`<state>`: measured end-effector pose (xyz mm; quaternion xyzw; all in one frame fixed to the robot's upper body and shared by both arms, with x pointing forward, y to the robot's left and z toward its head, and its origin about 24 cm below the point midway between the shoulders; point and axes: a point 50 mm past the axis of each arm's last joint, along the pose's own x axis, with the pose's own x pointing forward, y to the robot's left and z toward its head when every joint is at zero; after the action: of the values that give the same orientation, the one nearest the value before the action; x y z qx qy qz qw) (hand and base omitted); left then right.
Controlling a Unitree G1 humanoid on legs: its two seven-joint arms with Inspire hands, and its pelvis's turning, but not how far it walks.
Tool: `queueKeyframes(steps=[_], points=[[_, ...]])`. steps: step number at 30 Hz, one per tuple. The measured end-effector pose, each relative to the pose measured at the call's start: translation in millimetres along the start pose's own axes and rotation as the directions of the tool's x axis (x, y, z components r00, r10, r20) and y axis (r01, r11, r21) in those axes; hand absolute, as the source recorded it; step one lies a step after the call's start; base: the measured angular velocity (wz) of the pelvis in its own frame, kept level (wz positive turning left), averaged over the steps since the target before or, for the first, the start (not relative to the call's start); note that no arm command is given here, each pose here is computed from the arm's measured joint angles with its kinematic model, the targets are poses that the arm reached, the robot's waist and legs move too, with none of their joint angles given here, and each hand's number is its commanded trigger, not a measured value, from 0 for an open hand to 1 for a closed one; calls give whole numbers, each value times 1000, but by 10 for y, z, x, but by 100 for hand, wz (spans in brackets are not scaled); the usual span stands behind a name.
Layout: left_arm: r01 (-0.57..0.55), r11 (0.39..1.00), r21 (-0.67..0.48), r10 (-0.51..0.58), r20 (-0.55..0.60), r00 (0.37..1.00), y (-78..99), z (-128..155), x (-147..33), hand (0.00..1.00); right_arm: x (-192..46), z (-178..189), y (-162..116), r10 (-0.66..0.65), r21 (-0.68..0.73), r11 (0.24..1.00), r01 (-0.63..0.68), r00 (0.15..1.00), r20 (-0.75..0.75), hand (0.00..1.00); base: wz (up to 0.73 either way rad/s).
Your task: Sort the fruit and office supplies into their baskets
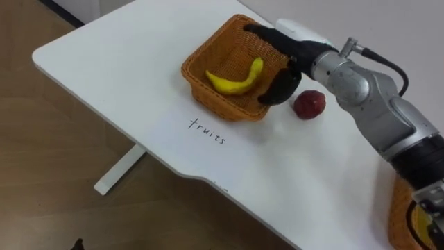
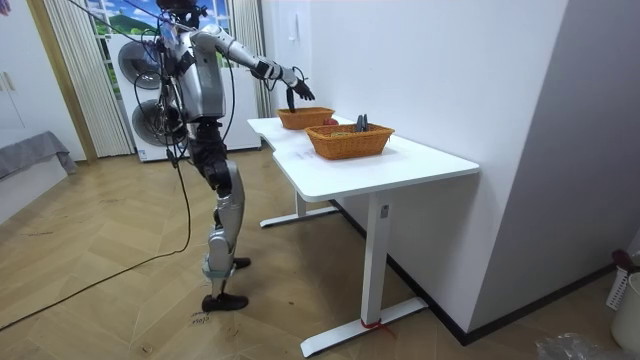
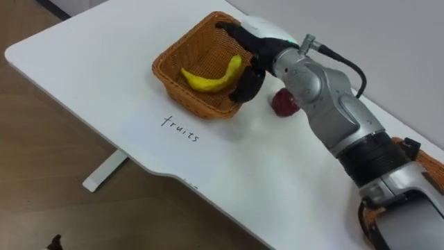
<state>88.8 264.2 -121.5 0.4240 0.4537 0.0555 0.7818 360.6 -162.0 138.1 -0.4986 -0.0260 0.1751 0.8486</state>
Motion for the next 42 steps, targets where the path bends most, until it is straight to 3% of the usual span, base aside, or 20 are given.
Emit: queueKeyframes(steps=[9,22,42], points=[[-14,999,-36,13,-12,1000,-12,8,-11,0,-160,-267,-90,-95,125,987,102,993,-64,0,-10],[-43,997,-66,45,28,999,18,139,-13,0,-241,-396,-206,-162,121,976,179,977,-141,0,-8],[-45,996,-74,47,31,998,-2,142,-32,0,-322,-506,-17,-99,99,988,118,979,-178,0,0]])
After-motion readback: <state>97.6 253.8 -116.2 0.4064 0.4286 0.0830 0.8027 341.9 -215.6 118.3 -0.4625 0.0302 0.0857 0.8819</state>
